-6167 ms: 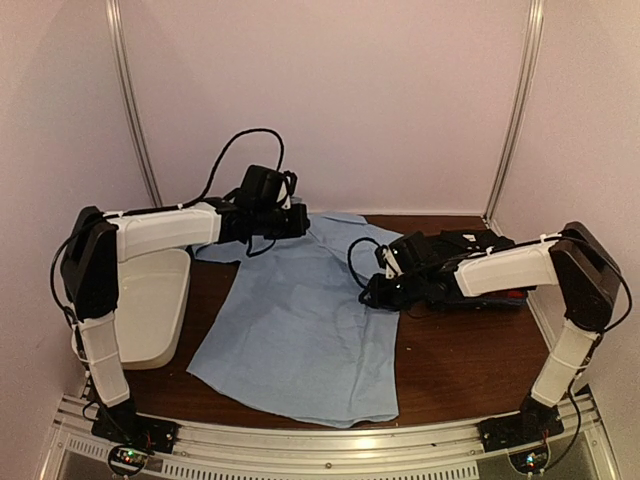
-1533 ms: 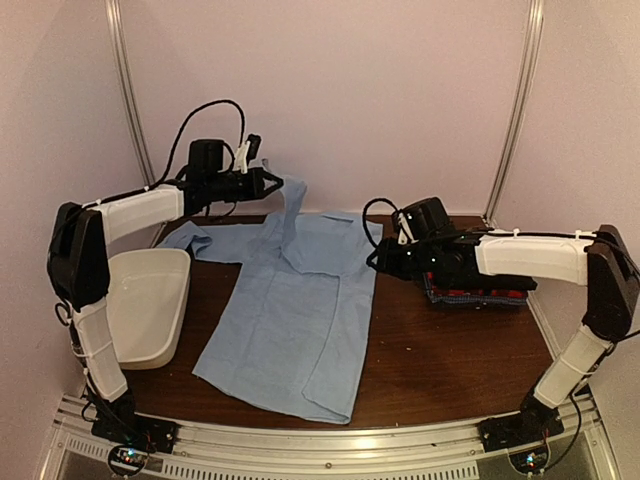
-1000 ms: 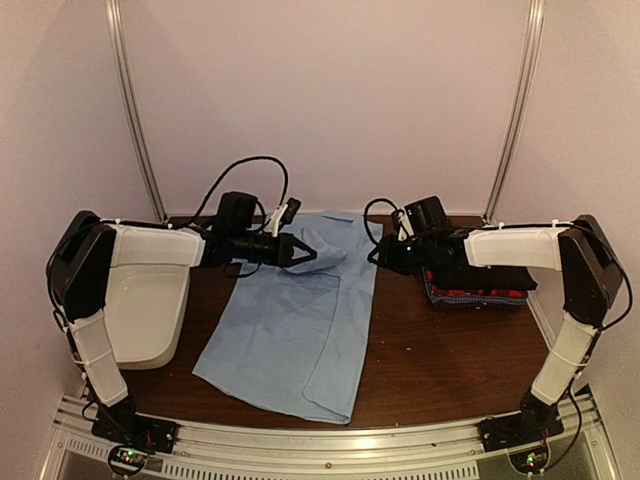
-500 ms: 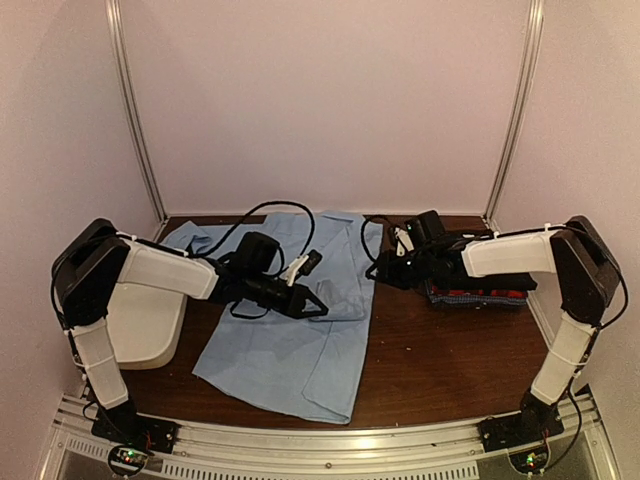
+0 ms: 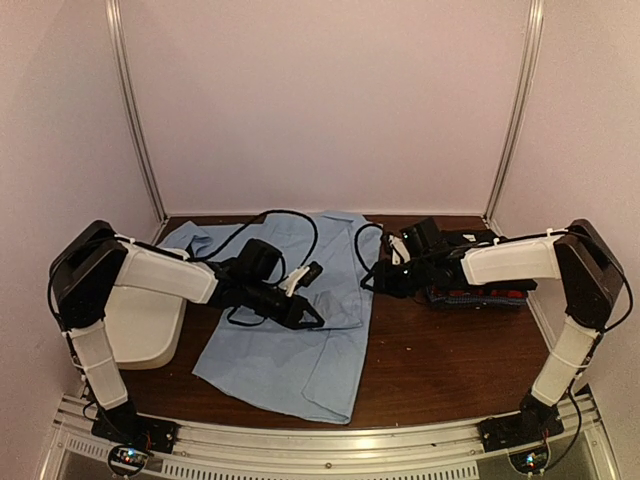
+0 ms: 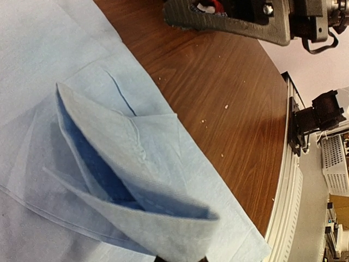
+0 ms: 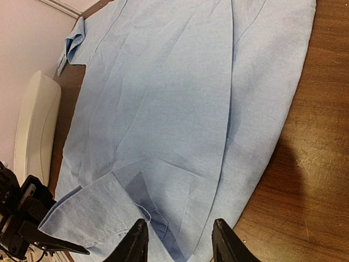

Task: Fold and stack the long sleeve shirts
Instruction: Place the sleeve of the 1/3-folded shirt.

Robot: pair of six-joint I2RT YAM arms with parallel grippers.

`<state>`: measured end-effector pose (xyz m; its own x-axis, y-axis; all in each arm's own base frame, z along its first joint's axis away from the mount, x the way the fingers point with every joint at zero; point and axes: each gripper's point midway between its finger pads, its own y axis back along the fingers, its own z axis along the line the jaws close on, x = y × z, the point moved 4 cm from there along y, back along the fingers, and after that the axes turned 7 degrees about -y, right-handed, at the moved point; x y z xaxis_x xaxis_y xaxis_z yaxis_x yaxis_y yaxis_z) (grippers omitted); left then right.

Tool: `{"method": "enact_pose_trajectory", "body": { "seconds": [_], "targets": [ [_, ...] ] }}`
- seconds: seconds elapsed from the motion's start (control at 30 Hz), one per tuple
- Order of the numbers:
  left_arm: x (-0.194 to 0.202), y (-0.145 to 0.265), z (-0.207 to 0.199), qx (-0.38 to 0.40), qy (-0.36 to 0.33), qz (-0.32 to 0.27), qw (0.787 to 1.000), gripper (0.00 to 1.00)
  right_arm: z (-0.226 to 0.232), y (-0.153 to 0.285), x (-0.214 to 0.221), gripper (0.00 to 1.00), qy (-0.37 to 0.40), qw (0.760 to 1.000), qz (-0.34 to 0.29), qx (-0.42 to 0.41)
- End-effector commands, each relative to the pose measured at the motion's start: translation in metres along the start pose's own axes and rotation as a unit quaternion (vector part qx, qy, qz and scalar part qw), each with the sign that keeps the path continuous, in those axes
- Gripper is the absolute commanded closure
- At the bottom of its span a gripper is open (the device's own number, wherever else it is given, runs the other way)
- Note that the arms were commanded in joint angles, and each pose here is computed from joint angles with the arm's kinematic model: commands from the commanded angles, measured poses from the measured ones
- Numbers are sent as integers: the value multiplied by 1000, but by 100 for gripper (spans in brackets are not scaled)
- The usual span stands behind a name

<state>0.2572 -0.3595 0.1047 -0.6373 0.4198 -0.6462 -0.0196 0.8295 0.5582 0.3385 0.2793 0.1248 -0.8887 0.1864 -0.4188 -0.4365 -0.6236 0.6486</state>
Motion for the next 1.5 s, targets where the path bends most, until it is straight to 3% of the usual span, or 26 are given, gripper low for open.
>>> {"method": "enact_pose_trajectory", "body": {
  "seconds": [0.0,0.2,0.27,0.4,0.53,0.9,1.2,1.47],
  "targets": [
    [8,5,-12,-3,-21,8,1000,99,8,8,1,58,16,1000,-12,-4],
    [18,7,-15,-4,-21,18,1000,94,9,6,9,58,21,1000,-5,0],
    [19,8,-18,-3,-28,22,999,84,10,5,10,58,24,1000,-3,1],
    [19,9,-25,5,-42,25,999,50,10,5,13,58,28,1000,0,7],
    [20,12,-43,27,-65,31,997,37,11,4,16,58,32,999,5,11],
    [26,10,-50,28,-78,59,995,36,14,-6,27,58,50,998,19,20],
    [39,0,-26,-30,-60,95,993,46,21,-36,18,58,79,996,31,37],
    [32,5,-16,-81,-44,77,993,40,33,-57,31,58,94,994,56,14]
  ]
}}
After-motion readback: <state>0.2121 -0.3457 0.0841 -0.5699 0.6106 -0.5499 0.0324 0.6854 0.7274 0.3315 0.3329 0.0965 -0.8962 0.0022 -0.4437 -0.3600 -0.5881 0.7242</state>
